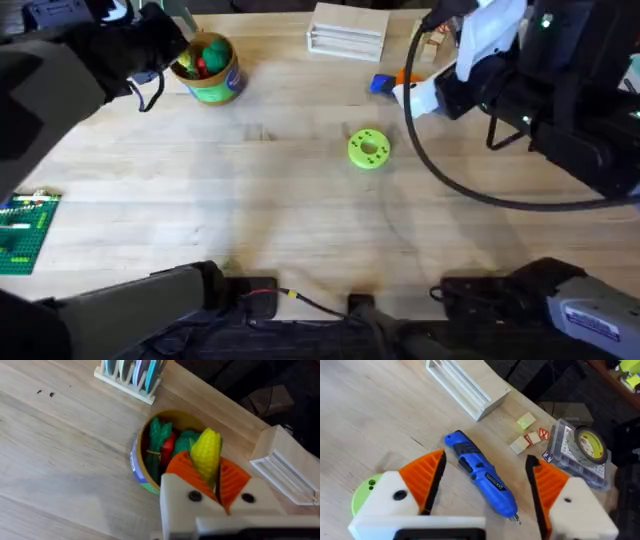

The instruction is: Pick up the gripper from the table and insert it into the empty holder that is missing its gripper. Then pick up a screw, insert it into the mounting hole, and use the screwdriver to tighten it. Finally, clean up the table by picking up the vegetable and placing it into the bucket.

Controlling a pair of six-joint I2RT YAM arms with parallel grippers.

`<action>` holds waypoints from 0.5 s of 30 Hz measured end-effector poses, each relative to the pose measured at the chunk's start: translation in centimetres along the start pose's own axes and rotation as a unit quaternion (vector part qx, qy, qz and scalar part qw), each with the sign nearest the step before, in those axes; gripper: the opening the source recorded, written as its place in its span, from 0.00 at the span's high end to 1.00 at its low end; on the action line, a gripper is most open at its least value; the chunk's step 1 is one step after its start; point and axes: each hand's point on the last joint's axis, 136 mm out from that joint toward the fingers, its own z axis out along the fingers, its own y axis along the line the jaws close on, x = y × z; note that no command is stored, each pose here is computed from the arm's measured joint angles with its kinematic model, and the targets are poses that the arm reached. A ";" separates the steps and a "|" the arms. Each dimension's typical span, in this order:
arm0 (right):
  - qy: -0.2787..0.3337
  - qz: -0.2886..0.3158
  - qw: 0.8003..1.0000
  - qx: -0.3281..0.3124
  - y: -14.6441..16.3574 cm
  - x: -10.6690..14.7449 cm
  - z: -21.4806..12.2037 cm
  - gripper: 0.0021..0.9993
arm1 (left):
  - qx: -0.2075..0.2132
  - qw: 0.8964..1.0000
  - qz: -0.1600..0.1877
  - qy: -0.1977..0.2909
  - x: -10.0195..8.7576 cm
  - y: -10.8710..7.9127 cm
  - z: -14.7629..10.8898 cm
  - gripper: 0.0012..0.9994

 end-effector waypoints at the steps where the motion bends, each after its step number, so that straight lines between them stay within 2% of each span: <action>1: 0.000 0.000 1.000 0.000 0.0 0.0 0.0 0.01 | -0.002 1.000 0.000 0.004 0.2 0.2 0.5 0.98; 11: 0.000 0.000 1.000 0.000 0.0 0.0 0.0 0.01 | -0.002 1.000 -0.001 0.006 0.7 0.7 3.3 0.98; 12: 0.000 0.000 1.000 0.000 0.0 0.0 0.0 0.01 | -0.003 1.000 0.000 0.007 0.9 0.9 3.8 0.91; 15: 0.000 0.000 1.000 0.000 0.0 0.0 0.0 0.01 | -0.005 1.000 -0.002 0.015 1.4 1.1 4.3 0.48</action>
